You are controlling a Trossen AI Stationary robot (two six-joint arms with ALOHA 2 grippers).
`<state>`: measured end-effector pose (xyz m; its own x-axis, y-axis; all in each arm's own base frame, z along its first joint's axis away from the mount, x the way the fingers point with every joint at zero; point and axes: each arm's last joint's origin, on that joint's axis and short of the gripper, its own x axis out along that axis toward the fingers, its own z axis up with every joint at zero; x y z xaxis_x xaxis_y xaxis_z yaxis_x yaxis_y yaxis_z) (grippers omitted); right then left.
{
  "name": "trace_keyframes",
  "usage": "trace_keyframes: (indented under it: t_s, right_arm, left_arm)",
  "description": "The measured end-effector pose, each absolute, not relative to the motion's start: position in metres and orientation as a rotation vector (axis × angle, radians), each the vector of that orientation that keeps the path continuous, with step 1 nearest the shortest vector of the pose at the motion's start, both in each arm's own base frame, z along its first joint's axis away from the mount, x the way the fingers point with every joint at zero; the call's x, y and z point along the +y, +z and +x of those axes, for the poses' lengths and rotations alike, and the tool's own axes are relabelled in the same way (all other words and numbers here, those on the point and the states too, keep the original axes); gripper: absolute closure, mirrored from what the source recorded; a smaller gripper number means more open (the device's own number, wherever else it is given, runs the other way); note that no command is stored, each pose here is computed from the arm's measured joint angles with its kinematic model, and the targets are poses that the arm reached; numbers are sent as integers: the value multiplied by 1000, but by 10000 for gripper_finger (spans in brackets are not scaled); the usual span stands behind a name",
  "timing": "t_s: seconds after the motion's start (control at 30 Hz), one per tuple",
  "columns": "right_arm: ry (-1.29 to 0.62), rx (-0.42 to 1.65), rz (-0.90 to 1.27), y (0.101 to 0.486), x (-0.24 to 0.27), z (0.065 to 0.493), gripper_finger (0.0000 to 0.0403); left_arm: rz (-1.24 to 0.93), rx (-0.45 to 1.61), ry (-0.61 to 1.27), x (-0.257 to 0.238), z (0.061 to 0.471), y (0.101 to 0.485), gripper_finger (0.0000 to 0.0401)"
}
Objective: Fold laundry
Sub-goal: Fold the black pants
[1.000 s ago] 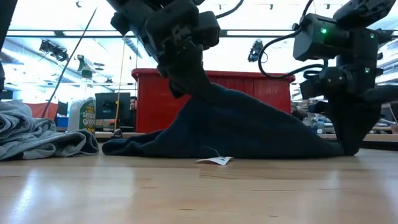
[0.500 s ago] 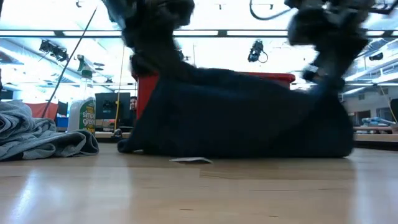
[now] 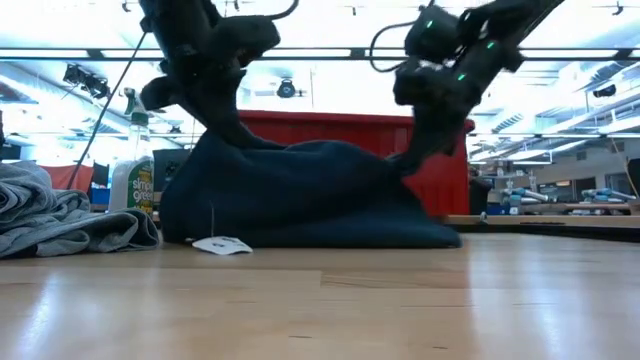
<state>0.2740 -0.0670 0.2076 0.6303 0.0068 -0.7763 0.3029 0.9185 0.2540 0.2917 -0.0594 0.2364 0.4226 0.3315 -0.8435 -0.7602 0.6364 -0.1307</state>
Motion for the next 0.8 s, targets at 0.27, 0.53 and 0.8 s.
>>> trace_keyframes:
  t_s: [0.27, 0.53, 0.8]
  right_arm:
    - [-242, 779, 419, 166, -104, 304, 393]
    - [-381, 665, 544, 144, -124, 318, 284]
    - [-296, 570, 492, 156, -120, 325, 210]
  left_arm:
    - [-631, 849, 1078, -49, 271, 232, 392]
    - [-621, 875, 1246, -26, 270, 222, 385]
    - [-683, 844, 1341, -15, 271, 218, 384]
